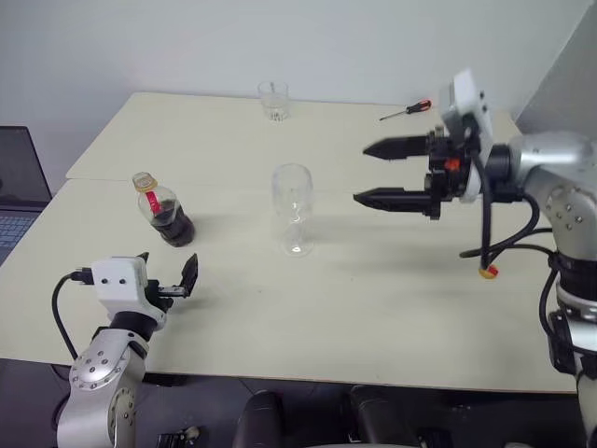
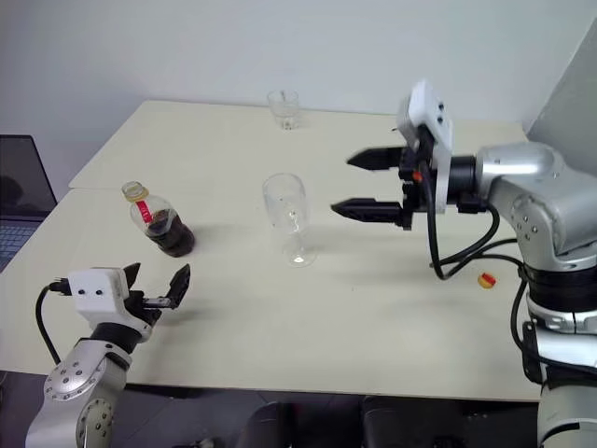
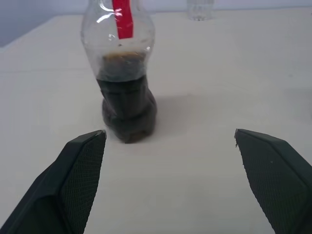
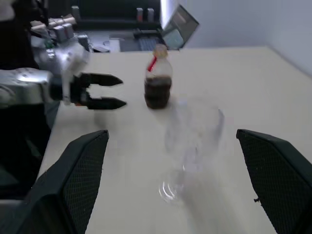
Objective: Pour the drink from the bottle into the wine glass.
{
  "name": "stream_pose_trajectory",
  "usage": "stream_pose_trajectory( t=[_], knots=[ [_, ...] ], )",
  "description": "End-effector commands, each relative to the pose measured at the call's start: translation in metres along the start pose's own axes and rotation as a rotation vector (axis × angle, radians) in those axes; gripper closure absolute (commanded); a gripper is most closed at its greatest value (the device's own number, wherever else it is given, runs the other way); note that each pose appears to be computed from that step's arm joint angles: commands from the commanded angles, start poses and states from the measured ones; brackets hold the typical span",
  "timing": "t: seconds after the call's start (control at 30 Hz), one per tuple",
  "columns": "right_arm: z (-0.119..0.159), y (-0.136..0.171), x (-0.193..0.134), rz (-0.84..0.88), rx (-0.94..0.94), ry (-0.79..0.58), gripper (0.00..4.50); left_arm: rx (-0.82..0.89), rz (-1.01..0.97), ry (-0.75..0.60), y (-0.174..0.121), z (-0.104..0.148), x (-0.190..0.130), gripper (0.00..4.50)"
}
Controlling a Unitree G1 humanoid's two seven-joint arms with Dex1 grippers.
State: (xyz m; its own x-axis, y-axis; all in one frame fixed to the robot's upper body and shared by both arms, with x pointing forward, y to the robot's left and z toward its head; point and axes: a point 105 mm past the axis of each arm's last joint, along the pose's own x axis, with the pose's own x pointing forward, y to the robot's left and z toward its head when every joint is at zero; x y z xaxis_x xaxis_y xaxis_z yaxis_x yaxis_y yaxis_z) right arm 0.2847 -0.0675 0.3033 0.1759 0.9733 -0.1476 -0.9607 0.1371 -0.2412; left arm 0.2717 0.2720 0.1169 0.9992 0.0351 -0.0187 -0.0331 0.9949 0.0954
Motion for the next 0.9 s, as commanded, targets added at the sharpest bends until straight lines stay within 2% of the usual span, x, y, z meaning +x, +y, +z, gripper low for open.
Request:
stream_pose_trajectory(
  t=[0.03,0.3,0.9],
  knots=[
    [0.013,0.014,0.009,0.074,-0.040,-0.023,0.02,0.033,0.010,-0.059,0.010,0.015,0.006,0.00],
    [0.010,0.017,0.011,0.114,-0.051,-0.012,0.02,0.043,0.003,-0.097,0.020,0.026,0.025,0.00],
    [0.011,0.023,0.014,0.092,-0.077,0.042,0.02,0.061,-0.061,-0.095,0.016,0.016,0.070,0.00]
  ],
)
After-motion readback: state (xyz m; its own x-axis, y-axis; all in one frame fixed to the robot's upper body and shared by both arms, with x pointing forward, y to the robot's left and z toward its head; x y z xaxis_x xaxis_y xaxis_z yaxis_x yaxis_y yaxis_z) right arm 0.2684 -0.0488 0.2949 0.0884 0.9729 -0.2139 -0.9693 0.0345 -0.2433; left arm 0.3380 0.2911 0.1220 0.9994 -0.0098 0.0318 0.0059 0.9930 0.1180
